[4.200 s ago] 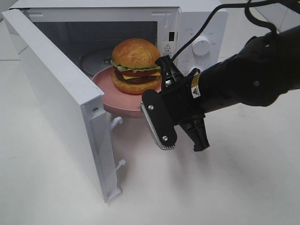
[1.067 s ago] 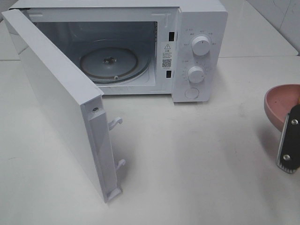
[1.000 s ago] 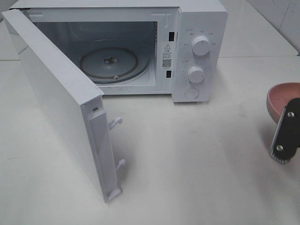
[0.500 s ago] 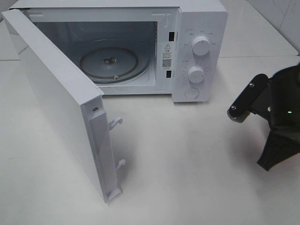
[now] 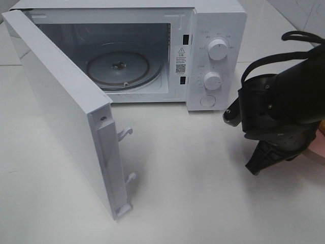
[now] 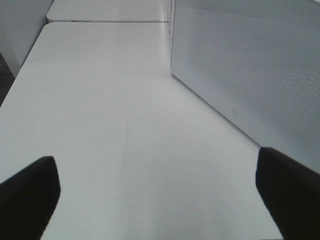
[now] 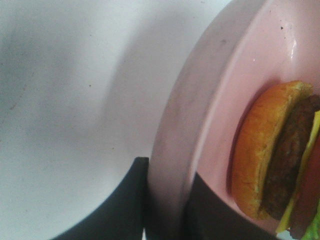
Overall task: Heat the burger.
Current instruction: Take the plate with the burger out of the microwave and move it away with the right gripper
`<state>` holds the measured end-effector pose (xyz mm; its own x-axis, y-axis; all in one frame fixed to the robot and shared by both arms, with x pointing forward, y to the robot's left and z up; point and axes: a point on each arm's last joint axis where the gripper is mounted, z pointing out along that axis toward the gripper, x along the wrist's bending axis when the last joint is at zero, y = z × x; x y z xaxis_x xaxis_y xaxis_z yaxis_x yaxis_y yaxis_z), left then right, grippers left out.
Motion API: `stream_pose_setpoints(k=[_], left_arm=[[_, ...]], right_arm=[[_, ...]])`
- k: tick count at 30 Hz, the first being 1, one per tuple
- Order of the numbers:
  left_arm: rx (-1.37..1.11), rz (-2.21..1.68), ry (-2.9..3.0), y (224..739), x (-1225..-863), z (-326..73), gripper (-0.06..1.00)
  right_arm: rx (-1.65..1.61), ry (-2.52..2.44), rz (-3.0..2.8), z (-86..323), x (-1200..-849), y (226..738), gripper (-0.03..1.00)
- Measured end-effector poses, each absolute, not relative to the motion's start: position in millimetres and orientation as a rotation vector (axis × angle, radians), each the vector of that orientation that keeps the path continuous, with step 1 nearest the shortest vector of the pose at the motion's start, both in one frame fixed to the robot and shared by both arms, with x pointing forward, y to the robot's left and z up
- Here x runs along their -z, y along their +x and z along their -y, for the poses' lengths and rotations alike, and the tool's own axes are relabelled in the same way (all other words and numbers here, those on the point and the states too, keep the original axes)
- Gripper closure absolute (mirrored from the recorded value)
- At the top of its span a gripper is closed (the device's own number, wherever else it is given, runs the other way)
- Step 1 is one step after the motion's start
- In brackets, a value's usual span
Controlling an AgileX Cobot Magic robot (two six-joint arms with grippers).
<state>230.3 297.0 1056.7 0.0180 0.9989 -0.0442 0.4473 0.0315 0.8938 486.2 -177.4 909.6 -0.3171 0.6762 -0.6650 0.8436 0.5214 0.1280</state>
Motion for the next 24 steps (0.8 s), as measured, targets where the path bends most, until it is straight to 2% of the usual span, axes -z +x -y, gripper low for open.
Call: stream_pose_setpoints(k=[13,22,24], left_arm=[[-0.903,-1.537,1.522,230,-1057,-297,-0.04],[-0.903,-1.537,1.522,230,-1057,-297,-0.04],[-0.903,-1.537,1.522,230,-1057,-297,-0.04]], right_arm=[[0.444,1.242,-2.101,176,-858,488,0.8],[0.475,1.251,-2.072,180,-844,491,0.79],[0.483,1.243,-2.066,180,-844,491,0.75]])
